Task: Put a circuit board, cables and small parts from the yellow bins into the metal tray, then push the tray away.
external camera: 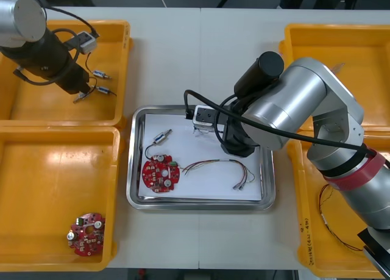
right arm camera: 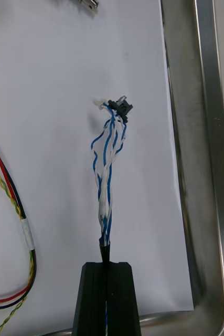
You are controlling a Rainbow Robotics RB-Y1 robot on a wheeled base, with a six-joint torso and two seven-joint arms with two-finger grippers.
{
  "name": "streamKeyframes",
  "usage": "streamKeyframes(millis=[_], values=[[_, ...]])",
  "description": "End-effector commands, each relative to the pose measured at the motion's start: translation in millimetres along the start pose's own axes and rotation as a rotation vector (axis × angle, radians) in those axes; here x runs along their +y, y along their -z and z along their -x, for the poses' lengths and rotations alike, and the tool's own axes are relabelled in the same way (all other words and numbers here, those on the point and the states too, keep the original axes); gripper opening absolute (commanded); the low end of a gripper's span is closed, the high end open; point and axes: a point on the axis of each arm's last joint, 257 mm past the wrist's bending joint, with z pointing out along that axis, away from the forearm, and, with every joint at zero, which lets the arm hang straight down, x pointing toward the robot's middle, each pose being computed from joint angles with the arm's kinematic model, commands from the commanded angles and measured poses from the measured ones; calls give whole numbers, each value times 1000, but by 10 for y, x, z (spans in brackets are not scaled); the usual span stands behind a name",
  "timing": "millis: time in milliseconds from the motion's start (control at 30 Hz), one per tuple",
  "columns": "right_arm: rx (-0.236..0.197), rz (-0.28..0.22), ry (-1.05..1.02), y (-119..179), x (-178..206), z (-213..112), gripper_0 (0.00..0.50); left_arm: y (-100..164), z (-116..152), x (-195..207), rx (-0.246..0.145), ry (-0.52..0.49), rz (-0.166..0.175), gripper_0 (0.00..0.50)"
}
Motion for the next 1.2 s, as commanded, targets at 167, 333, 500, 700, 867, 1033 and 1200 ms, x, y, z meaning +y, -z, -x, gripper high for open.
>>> streamKeyframes(millis=[167,333,500,700,867,1033,1200], values=[[-3,4,74,-227,0,-48,0,52,181,167,-31,-144,60,500],[8,-16,98,-270,-60,-92,0,-18,163,135,-29,-141,51,500],[17,-24,113,-304,-97,-143,0,-108,129,98,-36,-143,48,500],[21,-37,127,-322,-146,-194,500,-205,106,65,-42,-153,54,500],[17,-30,125,-317,-136,-202,500,-238,54,46,-35,-154,47,500],[-3,-16,109,-254,-139,-178,500,-253,1,59,-24,-155,48,500],[-18,-26,114,-193,-155,-121,500,-251,-82,97,-8,-158,48,500]])
